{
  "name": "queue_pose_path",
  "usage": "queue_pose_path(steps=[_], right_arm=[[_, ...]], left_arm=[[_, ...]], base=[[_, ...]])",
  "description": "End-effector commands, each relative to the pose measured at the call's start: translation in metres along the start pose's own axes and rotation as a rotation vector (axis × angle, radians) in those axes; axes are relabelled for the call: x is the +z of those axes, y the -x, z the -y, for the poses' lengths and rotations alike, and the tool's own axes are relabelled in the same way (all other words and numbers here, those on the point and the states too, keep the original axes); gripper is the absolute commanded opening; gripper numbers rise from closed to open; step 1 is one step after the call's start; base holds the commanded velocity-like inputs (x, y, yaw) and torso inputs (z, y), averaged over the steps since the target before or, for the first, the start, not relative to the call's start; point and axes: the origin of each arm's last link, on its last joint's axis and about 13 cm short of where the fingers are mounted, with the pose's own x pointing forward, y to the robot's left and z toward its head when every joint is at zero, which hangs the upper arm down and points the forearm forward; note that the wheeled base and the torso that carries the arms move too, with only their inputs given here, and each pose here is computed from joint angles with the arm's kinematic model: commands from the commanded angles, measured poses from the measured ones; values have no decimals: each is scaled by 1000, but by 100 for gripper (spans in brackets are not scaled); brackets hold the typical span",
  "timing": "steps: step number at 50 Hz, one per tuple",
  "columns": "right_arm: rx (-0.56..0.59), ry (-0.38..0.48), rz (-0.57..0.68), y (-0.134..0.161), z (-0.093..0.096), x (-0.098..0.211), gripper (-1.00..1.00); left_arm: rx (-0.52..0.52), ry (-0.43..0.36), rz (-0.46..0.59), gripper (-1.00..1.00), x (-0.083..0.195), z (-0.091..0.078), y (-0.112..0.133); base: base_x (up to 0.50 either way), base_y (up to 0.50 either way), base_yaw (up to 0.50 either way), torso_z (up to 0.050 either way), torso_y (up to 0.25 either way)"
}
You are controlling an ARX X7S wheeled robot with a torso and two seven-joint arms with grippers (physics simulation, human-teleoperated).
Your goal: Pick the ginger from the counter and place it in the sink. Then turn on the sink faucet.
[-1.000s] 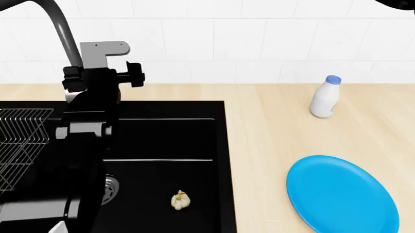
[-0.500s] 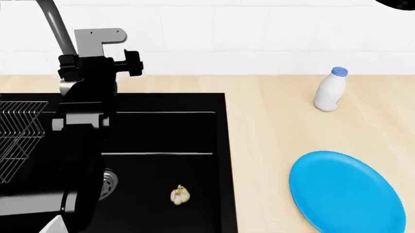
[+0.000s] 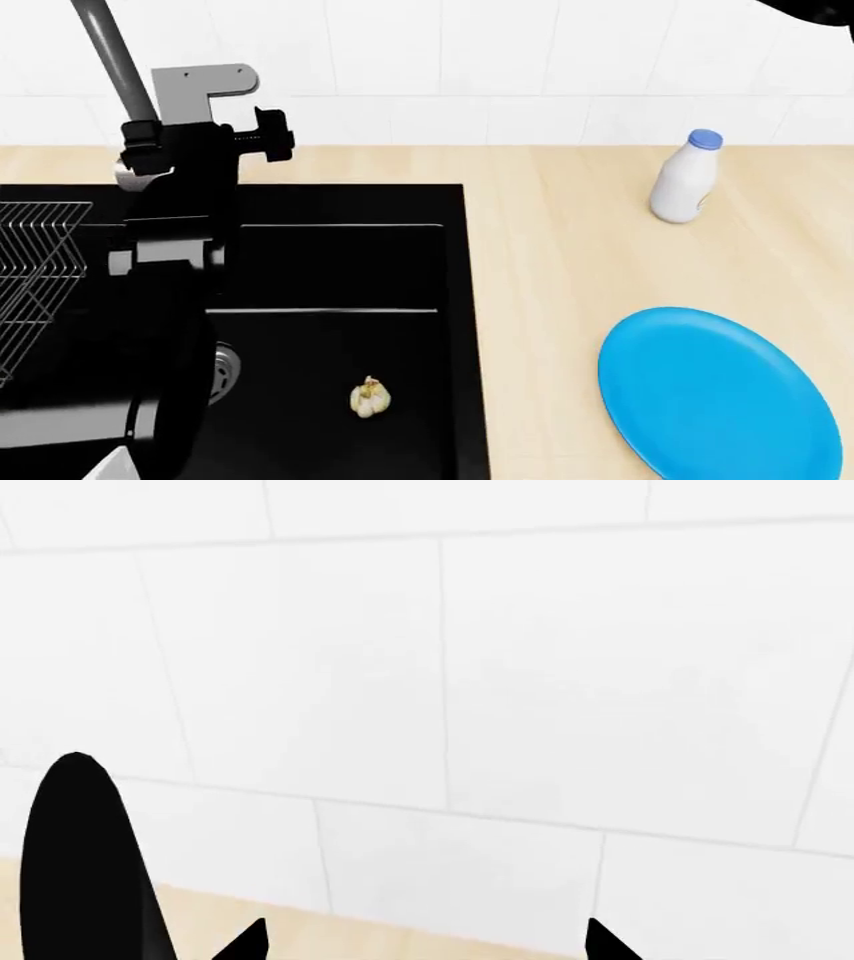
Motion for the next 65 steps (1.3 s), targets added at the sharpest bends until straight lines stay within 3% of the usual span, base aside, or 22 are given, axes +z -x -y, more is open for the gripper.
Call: queue_pose_path(steps=[1, 10, 24, 65], right_arm=[[-1, -1, 2, 1, 0, 1, 100], [-2, -4, 2, 1, 1, 0, 100], [-3, -10, 1, 2, 1, -2, 100], [-9, -8, -5, 3, 4, -3, 100]], left_arm=[[-6, -1, -6, 100, -5, 2, 1], [-41, 14, -24, 100, -13, 11, 4], [-47, 22, -49, 100, -24, 13, 7], [-270, 28, 21, 100, -6, 57, 12]], base=[[0, 0, 0, 0, 0], [0, 0, 0, 0, 0], [0, 0, 0, 0, 0], [0, 0, 0, 0, 0]])
